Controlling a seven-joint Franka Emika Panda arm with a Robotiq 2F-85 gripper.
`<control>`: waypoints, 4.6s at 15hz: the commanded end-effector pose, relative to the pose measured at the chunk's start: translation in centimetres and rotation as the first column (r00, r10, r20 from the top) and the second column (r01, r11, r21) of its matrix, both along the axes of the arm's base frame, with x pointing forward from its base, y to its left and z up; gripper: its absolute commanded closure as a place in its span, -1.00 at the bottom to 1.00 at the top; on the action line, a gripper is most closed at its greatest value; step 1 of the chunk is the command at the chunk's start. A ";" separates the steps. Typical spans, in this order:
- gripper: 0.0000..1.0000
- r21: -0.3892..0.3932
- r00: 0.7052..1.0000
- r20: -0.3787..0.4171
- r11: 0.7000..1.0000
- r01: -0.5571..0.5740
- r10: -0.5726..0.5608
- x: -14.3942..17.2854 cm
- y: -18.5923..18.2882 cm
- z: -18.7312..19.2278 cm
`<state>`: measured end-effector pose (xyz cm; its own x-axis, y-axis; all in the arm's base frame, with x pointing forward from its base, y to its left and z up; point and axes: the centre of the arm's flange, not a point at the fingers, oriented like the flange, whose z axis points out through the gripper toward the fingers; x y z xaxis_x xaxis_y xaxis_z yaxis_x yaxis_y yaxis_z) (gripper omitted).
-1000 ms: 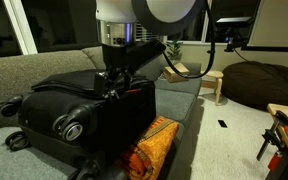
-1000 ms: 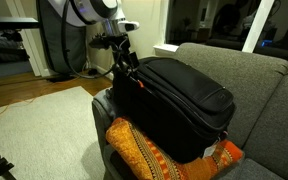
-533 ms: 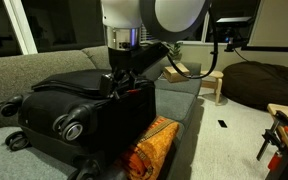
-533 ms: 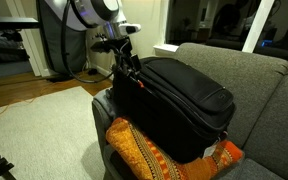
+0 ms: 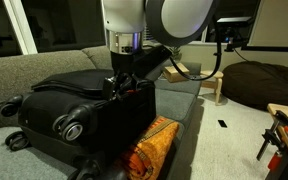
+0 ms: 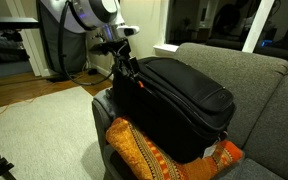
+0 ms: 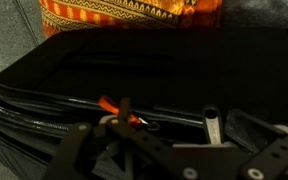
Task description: Slide the zip to the right
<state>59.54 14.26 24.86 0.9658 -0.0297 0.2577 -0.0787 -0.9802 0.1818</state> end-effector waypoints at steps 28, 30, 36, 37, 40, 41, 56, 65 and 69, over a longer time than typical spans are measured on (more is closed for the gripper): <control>-1.00 0.109 0.994 0.044 0.988 -0.108 0.104 -3.6 -1.1 1.5; -1.00 0.131 0.992 0.058 0.984 -0.121 0.114 -3.7 -0.5 1.8; -1.00 0.188 0.986 0.095 0.970 -0.154 0.138 -3.4 1.2 2.5; -1.00 0.192 0.985 0.098 0.969 -0.156 0.139 -3.3 1.3 2.5; -1.00 0.203 0.986 0.102 0.967 -0.154 0.136 -2.6 0.9 2.6; -1.00 0.208 0.986 0.104 0.966 -0.152 0.133 -2.4 0.7 2.7; 0.17 0.221 0.988 0.109 0.966 -0.132 0.110 -0.7 -1.7 3.1; 0.47 0.221 0.988 0.107 0.966 -0.132 0.111 -0.2 -1.9 3.2; 0.87 0.217 0.987 0.110 0.967 -0.136 0.114 -0.1 -1.8 3.5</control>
